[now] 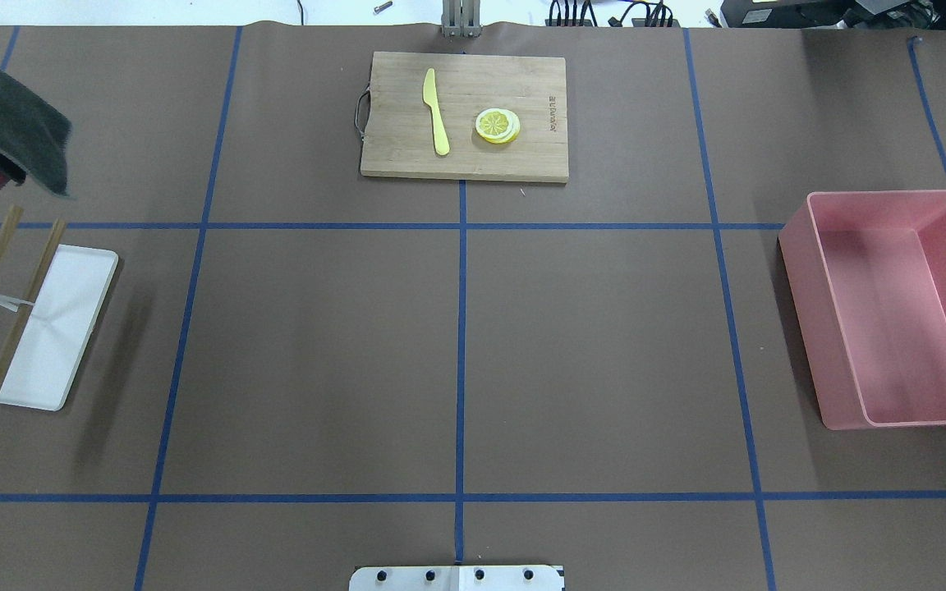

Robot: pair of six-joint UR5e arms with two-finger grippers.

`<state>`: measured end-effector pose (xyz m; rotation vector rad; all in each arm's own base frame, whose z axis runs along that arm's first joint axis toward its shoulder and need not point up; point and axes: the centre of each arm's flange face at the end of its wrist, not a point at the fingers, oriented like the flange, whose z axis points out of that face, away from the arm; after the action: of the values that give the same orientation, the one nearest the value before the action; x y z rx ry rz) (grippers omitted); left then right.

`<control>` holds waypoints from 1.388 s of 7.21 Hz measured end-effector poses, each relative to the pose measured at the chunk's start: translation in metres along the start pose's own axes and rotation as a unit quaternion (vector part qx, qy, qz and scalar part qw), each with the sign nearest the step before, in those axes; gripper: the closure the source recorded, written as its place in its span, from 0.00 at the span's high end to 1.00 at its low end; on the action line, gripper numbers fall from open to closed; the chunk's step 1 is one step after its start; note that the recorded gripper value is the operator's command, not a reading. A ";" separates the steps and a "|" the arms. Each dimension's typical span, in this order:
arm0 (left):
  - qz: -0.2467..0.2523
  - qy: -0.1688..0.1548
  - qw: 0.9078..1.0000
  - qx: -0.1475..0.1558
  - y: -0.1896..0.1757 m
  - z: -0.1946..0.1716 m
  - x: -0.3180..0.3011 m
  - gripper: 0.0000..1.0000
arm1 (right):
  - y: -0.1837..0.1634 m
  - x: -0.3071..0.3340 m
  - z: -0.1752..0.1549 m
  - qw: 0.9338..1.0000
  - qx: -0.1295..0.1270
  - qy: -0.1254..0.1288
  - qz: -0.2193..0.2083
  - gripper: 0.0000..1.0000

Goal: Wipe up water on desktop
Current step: 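Lift the towel toward table center with left gripper while right arm reaches in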

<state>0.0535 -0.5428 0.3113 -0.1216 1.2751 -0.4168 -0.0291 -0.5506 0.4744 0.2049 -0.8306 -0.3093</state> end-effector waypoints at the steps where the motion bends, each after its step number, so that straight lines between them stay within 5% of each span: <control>1: -0.020 0.000 1.000 -0.003 0.009 0.017 0.038 0.00 | -0.017 -0.031 0.015 0.999 -0.004 0.001 -0.038 1.00; 5: -0.101 -0.013 0.995 0.012 0.058 0.119 0.168 0.00 | -0.054 -0.134 0.033 0.984 0.087 -0.030 -0.152 1.00; 8: -0.142 -0.018 0.989 0.027 0.096 0.184 0.221 0.00 | -0.076 -0.265 0.069 0.957 0.174 -0.051 -0.225 1.00; 10: -0.172 -0.020 0.984 0.035 0.119 0.224 0.249 0.00 | -0.082 -0.356 0.086 0.943 0.207 -0.071 -0.252 1.00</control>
<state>0.3497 -0.5559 0.1158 -0.2922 1.2007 -0.7514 -0.3346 -0.5087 0.2601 0.8050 -0.9759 -0.6332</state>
